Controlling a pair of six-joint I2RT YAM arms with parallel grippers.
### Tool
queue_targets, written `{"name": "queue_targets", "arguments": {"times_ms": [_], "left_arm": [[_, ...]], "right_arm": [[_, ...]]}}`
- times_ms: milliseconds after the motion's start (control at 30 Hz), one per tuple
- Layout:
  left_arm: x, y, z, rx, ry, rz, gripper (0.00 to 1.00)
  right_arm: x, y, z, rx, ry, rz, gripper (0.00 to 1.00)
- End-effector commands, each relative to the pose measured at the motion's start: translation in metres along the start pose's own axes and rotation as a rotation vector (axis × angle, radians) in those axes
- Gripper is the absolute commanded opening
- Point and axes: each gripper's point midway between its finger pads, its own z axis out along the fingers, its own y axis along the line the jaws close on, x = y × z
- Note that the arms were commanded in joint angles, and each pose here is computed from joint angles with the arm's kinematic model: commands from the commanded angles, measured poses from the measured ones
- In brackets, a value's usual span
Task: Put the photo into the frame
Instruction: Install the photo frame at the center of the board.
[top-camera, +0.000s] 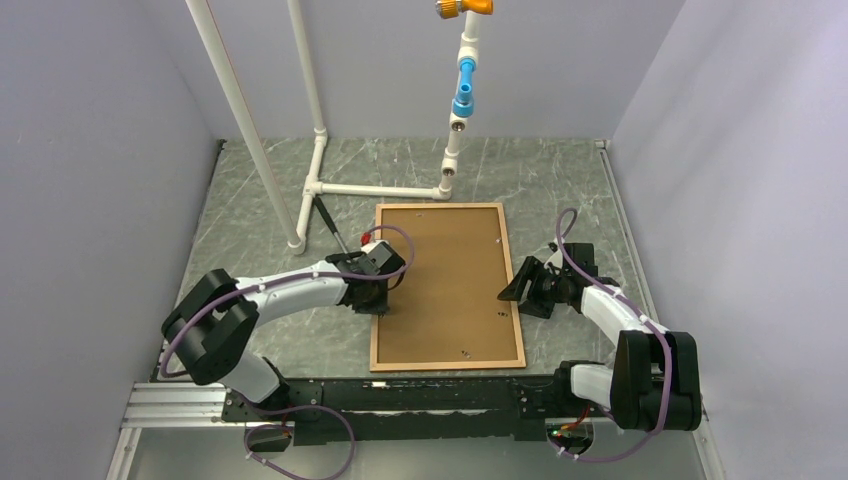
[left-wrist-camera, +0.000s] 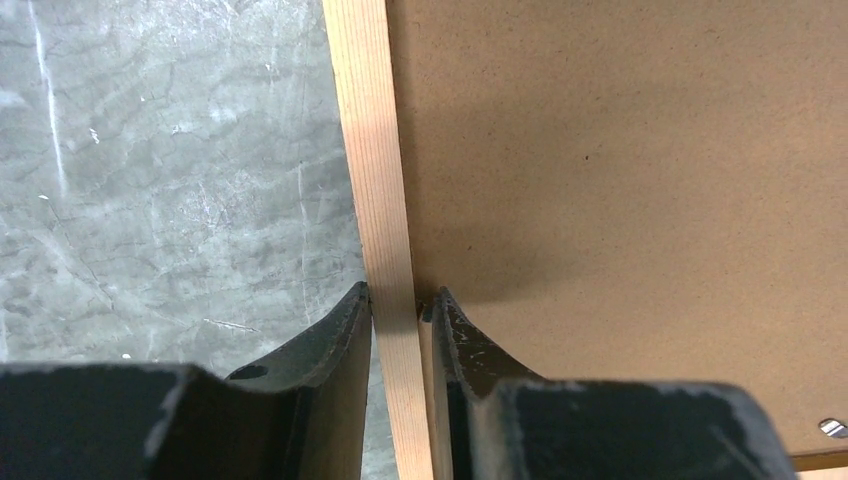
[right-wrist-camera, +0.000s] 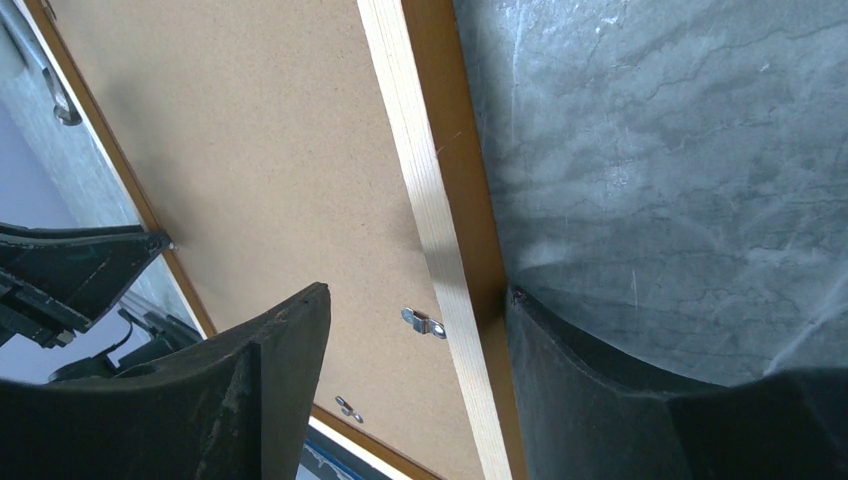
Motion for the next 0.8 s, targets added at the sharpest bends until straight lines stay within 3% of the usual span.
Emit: {"name": "queue_targets", "arguments": {"times_ms": [0,100,167,200,233,333,467,767], "left_arm": [[-0.011,-0.008,-0.010,0.086,-0.056,-0.040,0.00],[-0.017,-0.010,-0.018,0.167,-0.077,-0.099,0.01],[-0.020,-0.008,-0.023,0.213,-0.086,-0.136,0.20],[-0.021,-0.007,-0.026,0.236,-0.092,-0.153,0.45],[-0.023,-0.006,-0.027,0.255,-0.099,-0.169,0.63],[-0.023,0.004,-0.032,0.283,-0.113,-0.212,0.83],[-0.019,0.018,-0.030,0.293,-0.112,-0.251,0.89],[-0.004,0.033,-0.017,0.247,-0.064,-0.250,0.89]], "right_arm": [[0.002,0.006,0.001,-0.017,0.012,-0.007,0.66],[0.003,0.008,0.003,-0.008,0.020,-0.019,0.66],[0.006,0.011,0.005,0.000,0.032,-0.039,0.66],[0.006,0.011,0.006,0.008,0.034,-0.045,0.66],[0.006,0.012,0.007,0.016,0.034,-0.053,0.66],[0.006,0.016,0.010,0.053,0.039,-0.098,0.66],[0.008,0.020,0.014,0.124,0.051,-0.169,0.66],[0.012,0.014,0.008,0.310,0.037,-0.293,0.66]]}}
